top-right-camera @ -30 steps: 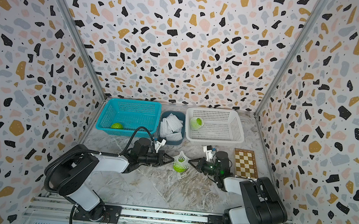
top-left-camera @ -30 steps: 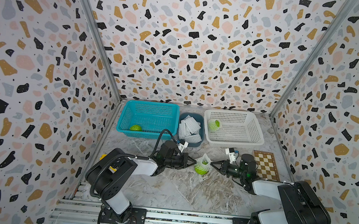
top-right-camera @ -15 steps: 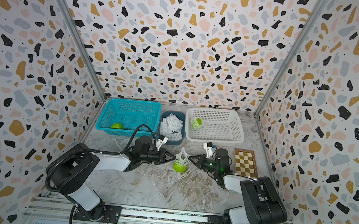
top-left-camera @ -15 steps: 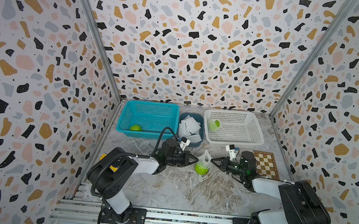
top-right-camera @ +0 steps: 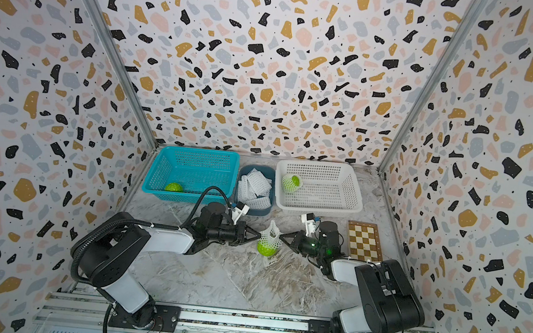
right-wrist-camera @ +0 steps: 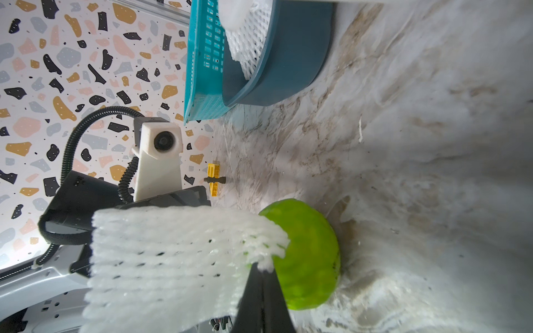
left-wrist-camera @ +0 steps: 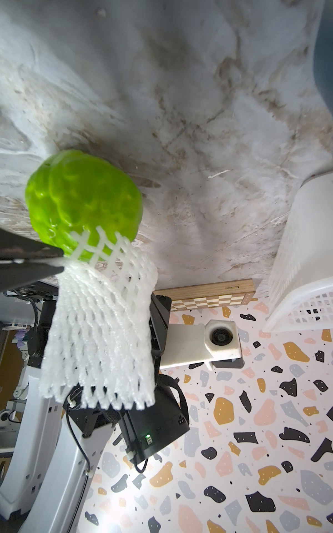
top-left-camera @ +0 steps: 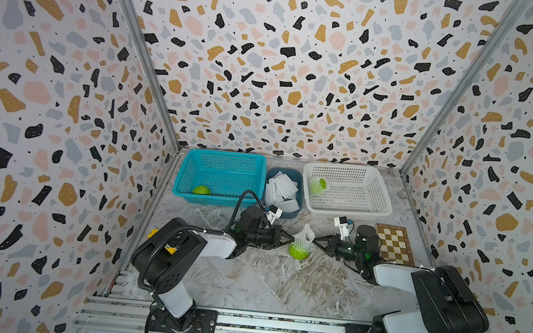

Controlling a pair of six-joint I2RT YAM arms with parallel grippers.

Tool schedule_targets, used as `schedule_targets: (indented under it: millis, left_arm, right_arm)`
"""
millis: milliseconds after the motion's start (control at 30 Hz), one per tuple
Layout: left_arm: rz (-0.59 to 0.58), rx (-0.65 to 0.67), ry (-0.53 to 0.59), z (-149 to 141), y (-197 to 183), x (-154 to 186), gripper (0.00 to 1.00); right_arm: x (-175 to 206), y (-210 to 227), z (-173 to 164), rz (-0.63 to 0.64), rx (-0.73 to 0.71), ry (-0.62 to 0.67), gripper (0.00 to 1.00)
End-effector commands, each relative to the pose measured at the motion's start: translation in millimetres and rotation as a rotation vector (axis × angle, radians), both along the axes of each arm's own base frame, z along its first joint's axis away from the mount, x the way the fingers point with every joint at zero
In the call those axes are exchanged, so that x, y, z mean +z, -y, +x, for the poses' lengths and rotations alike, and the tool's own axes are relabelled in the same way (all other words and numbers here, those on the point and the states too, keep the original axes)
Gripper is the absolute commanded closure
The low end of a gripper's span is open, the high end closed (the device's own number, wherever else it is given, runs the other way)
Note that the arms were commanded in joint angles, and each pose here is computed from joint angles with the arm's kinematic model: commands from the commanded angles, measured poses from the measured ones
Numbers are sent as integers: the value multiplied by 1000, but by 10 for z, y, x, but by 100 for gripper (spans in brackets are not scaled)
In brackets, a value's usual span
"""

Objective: Sleeve custard apples in foam nets
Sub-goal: Put on the foam net on the custard apple.

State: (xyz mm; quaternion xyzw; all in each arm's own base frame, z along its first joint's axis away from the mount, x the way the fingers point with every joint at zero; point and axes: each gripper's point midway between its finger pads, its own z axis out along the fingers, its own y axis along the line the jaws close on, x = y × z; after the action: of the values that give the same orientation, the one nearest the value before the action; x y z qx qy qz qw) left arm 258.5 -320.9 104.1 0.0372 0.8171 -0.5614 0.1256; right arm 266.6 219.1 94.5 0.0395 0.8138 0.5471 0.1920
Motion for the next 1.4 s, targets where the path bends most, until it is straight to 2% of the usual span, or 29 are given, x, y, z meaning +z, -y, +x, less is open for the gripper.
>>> schedule_targets:
  millis: [0,500,1000,1367]
  left_arm:
    - [-30,-14,5,-45,-12,28,100]
    - [-19,-6,-21,-127,-71,-87,100]
    - [2,12,-19,29,-21,-114,100]
    - [-26,7,-52,-60,-46,-138,100]
  right_arm:
    - [15,3,-59,1,21,10,100]
    - [-85,-51,-183,-8,51,-11,100]
    - [-65,68,57,-20,-15,-11,100]
    - [-108,-5,-79,-16,25,-24,100]
